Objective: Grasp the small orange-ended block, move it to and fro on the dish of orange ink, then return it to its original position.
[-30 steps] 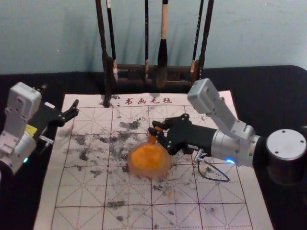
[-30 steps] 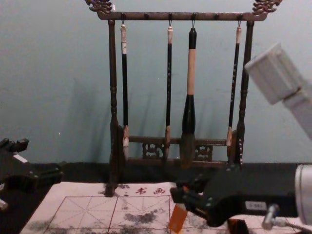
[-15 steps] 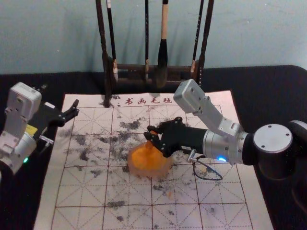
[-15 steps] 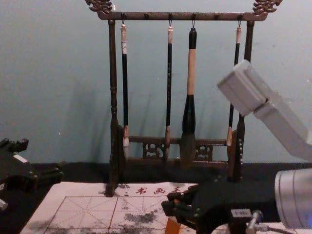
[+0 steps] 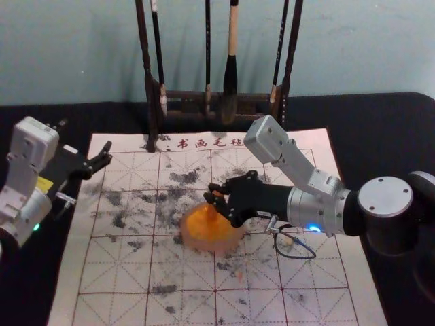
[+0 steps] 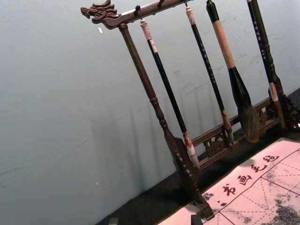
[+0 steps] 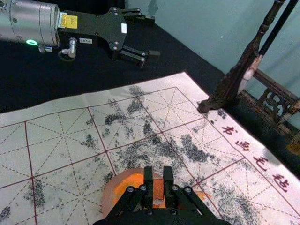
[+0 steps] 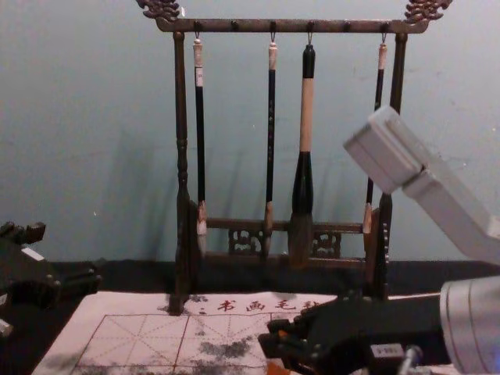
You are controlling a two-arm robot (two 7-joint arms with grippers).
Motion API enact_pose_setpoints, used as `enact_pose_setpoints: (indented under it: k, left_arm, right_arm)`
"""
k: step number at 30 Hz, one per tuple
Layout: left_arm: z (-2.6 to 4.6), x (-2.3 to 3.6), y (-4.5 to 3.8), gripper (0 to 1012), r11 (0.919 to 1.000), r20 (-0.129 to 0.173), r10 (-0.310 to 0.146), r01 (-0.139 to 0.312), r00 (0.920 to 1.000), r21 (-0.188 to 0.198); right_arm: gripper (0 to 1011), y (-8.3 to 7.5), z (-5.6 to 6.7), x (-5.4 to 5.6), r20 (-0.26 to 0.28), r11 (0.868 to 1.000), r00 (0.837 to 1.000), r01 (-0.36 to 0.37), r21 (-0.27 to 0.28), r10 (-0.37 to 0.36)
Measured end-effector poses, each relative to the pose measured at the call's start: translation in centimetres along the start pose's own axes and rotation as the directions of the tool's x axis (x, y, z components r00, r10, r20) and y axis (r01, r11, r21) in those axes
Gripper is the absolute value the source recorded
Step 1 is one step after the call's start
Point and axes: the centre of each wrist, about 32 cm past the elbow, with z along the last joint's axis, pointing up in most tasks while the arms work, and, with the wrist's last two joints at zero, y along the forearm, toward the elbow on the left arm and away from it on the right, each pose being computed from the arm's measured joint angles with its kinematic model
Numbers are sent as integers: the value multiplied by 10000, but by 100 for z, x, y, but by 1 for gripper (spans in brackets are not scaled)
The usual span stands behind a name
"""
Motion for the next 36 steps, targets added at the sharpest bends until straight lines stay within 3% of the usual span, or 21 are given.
enact_pose_setpoints:
  k: [36]
  left_arm:
    - [0, 0, 0, 1001, 10000, 1, 0, 0, 10000, 0]
  right_arm:
    - [126, -79, -44, 21, -131, 9999, 9999, -37, -136, 35]
